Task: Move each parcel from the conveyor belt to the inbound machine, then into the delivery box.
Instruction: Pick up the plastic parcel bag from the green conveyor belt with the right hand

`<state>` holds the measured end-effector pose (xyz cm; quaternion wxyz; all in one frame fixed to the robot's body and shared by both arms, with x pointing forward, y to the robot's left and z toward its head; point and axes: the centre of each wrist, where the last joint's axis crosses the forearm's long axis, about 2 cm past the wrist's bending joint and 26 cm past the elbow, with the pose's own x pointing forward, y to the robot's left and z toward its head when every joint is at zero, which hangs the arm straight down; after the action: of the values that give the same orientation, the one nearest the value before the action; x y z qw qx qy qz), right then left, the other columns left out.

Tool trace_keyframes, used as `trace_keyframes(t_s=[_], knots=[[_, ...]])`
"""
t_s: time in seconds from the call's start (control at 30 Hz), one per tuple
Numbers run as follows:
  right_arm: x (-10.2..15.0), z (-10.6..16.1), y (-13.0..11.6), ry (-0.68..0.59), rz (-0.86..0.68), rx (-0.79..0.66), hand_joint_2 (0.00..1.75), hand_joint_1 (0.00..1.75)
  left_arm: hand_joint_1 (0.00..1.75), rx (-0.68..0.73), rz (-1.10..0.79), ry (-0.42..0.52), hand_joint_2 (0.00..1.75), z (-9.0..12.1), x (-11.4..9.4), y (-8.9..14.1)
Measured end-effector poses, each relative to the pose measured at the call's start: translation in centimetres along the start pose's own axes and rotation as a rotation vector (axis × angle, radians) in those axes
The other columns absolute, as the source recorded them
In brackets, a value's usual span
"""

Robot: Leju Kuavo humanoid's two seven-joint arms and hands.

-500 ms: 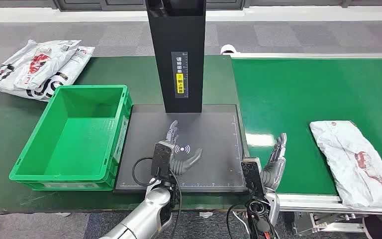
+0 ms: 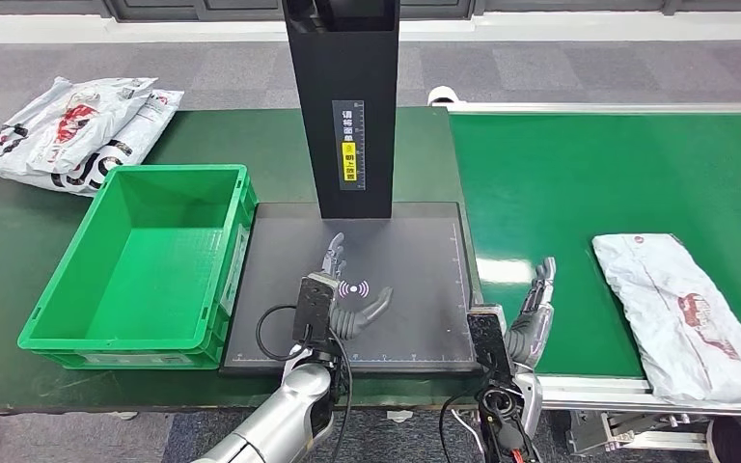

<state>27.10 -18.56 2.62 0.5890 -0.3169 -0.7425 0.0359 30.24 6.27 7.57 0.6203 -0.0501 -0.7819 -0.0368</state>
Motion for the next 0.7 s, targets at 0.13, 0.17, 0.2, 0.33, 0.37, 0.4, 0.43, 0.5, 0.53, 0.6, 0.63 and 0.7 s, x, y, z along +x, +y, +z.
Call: trace_keyframes(t_s=[0.13, 0.17, 0.2, 0.33, 0.37, 0.4, 0.43, 0.5, 0.53, 0.6, 0.63, 0.7], knots=[[0.0, 0.0, 0.0, 0.001, -0.001, -0.001, 1.75, 0.00, 0.00, 0.001, 0.001, 0.000, 1.75, 0.0, 0.0, 0.0], [0.0, 0.0, 0.0, 0.002, -0.002, -0.002, 1.75, 0.00, 0.00, 0.002, 0.003, 0.002, 1.75, 0.0, 0.0, 0.0], [0.0, 0.0, 0.0, 0.005, -0.005, -0.004, 1.75, 0.00, 0.00, 0.005, 0.007, 0.004, 1.75, 0.0, 0.0, 0.0], [0.0, 0.0, 0.0, 0.015, -0.013, -0.014, 1.75, 0.00, 0.00, 0.015, 0.031, 0.020, 1.75, 0.1, -0.1, 0.0], [-0.1, -0.1, -0.1, 0.009, -0.006, -0.013, 1.75, 0.00, 0.00, 0.016, 0.036, 0.024, 1.75, 0.1, -0.1, 0.0], [-0.1, -0.2, -0.3, -0.001, 0.006, -0.012, 1.75, 0.00, 0.00, 0.014, 0.042, 0.026, 1.75, 0.0, -0.1, 0.0], [-0.2, -0.4, -0.5, -0.012, 0.022, -0.012, 1.75, 0.00, 0.00, 0.012, 0.047, 0.026, 1.75, -0.1, -0.1, 0.0], [-0.5, -0.9, -1.1, -0.037, 0.073, -0.013, 1.75, 0.00, 0.00, 0.010, 0.052, 0.021, 1.75, -0.4, 0.1, 0.1], [-0.7, -1.3, -1.7, -0.048, 0.119, -0.010, 1.75, 0.00, 0.00, 0.016, 0.052, 0.022, 1.75, -0.7, 0.2, 0.2], [-1.4, -2.9, -3.4, -0.088, 0.279, 0.005, 1.75, 0.00, 0.00, 0.037, 0.044, 0.035, 1.75, -1.4, 0.2, 0.5], [-2.0, -3.9, -4.5, -0.108, 0.374, 0.013, 1.75, 0.00, 0.00, 0.045, 0.034, 0.042, 1.75, -1.8, 0.2, 0.8], [-3.5, -5.4, -6.9, -0.104, 0.525, 0.013, 1.75, 0.00, 0.00, 0.043, 0.007, 0.047, 1.75, -2.4, 0.3, 1.2]])
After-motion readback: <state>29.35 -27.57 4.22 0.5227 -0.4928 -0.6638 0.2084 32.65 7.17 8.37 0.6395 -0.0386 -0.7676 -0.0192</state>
